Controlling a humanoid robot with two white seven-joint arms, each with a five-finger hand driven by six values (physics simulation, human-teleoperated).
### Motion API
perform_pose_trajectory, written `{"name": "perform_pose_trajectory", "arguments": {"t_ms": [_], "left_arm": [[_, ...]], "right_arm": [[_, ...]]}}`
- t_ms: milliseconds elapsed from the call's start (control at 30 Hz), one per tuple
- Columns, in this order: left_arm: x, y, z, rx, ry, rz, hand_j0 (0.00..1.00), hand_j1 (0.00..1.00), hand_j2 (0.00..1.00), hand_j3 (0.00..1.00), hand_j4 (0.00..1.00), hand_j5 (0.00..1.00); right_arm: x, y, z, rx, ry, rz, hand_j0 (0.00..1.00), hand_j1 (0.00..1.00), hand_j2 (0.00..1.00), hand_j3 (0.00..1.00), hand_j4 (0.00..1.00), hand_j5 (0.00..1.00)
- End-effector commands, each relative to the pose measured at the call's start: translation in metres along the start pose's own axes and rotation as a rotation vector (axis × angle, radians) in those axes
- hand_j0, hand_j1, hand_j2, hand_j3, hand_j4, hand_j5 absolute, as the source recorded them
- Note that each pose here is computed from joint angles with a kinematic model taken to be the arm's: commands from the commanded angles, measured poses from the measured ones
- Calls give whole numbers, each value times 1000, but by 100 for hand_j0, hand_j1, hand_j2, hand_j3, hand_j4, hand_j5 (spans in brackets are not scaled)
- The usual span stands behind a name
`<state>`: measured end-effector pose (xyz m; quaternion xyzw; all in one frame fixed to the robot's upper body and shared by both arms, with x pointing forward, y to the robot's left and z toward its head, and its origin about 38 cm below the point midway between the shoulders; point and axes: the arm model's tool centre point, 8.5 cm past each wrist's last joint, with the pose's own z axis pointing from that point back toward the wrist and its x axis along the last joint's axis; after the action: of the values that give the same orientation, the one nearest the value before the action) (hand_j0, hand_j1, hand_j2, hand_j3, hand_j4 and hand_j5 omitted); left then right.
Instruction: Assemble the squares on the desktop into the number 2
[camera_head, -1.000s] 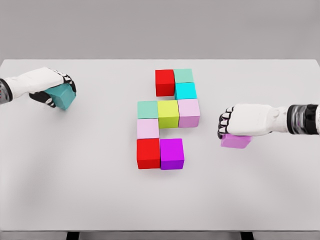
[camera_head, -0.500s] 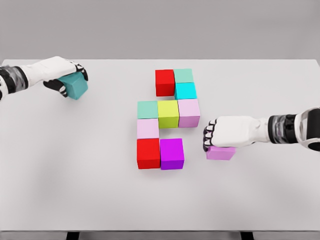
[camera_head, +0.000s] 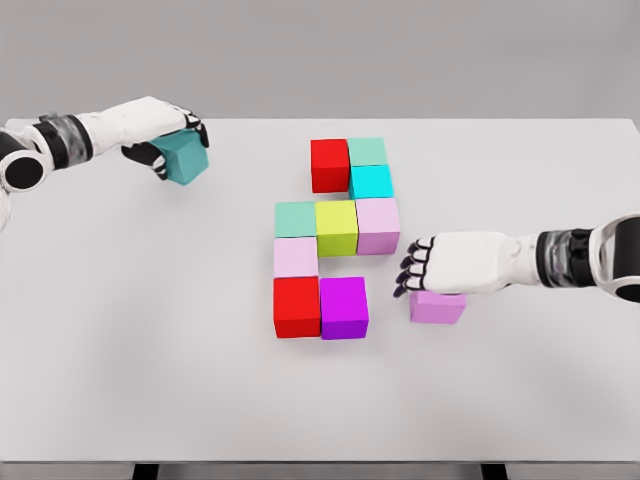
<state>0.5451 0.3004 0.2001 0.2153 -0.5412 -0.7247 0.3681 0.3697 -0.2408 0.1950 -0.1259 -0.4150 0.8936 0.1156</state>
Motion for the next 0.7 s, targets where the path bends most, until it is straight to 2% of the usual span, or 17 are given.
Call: {"name": "perform_pose_trajectory", "arguments": {"t_ms": [0, 67, 300, 400, 433, 500, 567, 667], "left_arm": [[5, 1, -7, 9, -12, 9, 56, 56, 56, 56, 56, 56], [10, 1, -14, 2, -22, 12, 56, 56, 56, 56, 56, 56], [11, 6, -23, 6, -14, 26, 56, 56, 56, 56, 56, 56], [13, 6, -30, 5, -13, 39, 58, 58, 58, 58, 58, 58], [12, 5, -30, 4, -8, 42, 58, 58, 58, 58, 58, 58], [12, 7, -32, 4, -8, 44, 59, 59, 59, 59, 59, 59], [12, 6, -34, 3, -4, 51, 59, 59, 59, 59, 59, 59], [19, 9, -44, 2, -16, 50, 60, 60, 60, 60, 60, 60]], "right_arm": [[-3, 0, 6, -1, 12, -7, 99, 99, 99, 99, 99, 99], [-9, -1, 17, -8, 34, -14, 100, 100, 100, 100, 100, 100], [-33, -24, 79, -148, 90, -128, 100, 100, 100, 100, 100, 100], [-39, -15, 95, -123, 121, -153, 100, 100, 100, 100, 100, 100], [-45, -6, 98, -108, 140, -180, 100, 100, 100, 100, 100, 100], [-51, 4, 107, -116, 176, -214, 100, 100, 100, 100, 100, 100], [-48, 13, 116, -134, 204, -243, 100, 100, 100, 100, 100, 100], [-48, 27, 114, -69, 198, -258, 100, 100, 100, 100, 100, 100]]}}
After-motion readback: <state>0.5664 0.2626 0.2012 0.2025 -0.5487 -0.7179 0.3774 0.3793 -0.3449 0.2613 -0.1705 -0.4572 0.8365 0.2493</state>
